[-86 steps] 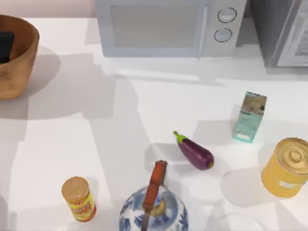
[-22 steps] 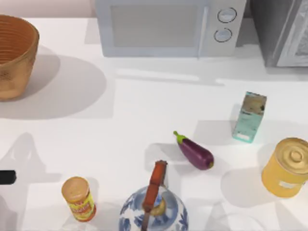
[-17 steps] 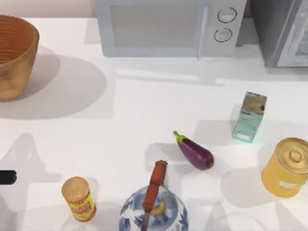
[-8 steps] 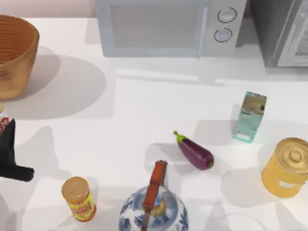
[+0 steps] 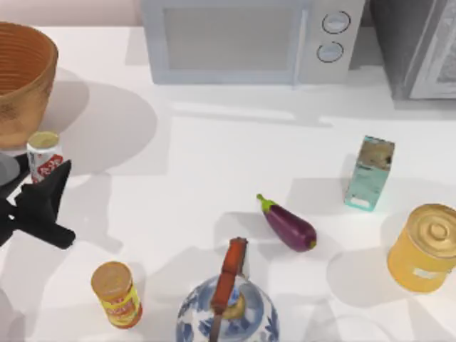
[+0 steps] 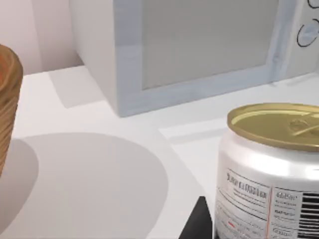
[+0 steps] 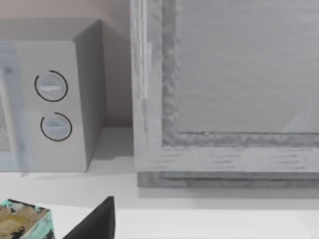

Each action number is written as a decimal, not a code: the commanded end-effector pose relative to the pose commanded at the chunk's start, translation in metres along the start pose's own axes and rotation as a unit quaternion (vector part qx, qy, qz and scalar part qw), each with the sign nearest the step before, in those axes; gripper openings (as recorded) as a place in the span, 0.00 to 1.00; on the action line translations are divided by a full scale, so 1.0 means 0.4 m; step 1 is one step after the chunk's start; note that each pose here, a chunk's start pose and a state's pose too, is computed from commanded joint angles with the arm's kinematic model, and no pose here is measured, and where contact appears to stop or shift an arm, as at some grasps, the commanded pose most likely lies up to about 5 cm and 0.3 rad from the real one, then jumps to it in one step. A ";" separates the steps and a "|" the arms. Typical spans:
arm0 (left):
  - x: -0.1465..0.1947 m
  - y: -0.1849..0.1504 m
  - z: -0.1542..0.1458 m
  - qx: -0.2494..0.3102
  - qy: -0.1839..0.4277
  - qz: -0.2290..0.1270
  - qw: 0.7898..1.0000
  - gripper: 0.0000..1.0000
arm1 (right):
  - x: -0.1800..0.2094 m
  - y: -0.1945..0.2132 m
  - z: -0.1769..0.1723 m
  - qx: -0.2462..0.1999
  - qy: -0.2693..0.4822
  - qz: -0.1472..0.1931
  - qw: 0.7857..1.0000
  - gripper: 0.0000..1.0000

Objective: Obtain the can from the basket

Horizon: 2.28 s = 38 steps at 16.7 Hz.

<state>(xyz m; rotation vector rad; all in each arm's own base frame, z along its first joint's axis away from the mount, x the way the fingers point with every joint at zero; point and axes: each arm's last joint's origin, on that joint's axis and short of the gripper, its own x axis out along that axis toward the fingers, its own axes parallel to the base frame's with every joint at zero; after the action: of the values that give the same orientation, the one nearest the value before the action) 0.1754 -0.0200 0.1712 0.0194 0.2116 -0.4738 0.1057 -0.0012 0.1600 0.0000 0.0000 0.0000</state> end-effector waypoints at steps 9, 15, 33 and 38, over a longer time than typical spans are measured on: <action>0.155 0.039 0.013 0.005 0.002 -0.137 0.991 0.00 | 0.000 0.000 0.000 0.000 0.000 0.000 1.000 1.00; 0.265 0.064 -0.003 0.016 -0.016 -0.226 0.974 0.00 | 0.000 0.000 0.000 0.000 0.000 0.000 1.000 1.00; 0.507 0.115 -0.218 0.036 -0.054 -0.458 0.887 0.00 | 0.000 0.000 0.000 0.000 0.000 0.000 1.000 1.00; 0.551 0.118 -0.269 0.060 -0.074 -0.515 0.852 0.00 | 0.000 0.000 0.000 0.000 0.000 0.000 1.000 1.00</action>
<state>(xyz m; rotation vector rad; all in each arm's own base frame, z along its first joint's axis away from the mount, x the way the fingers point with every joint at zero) 0.3668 -0.0700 0.0190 -0.0117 0.0196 -1.5627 0.1057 -0.0012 0.1600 0.0000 0.0000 0.0000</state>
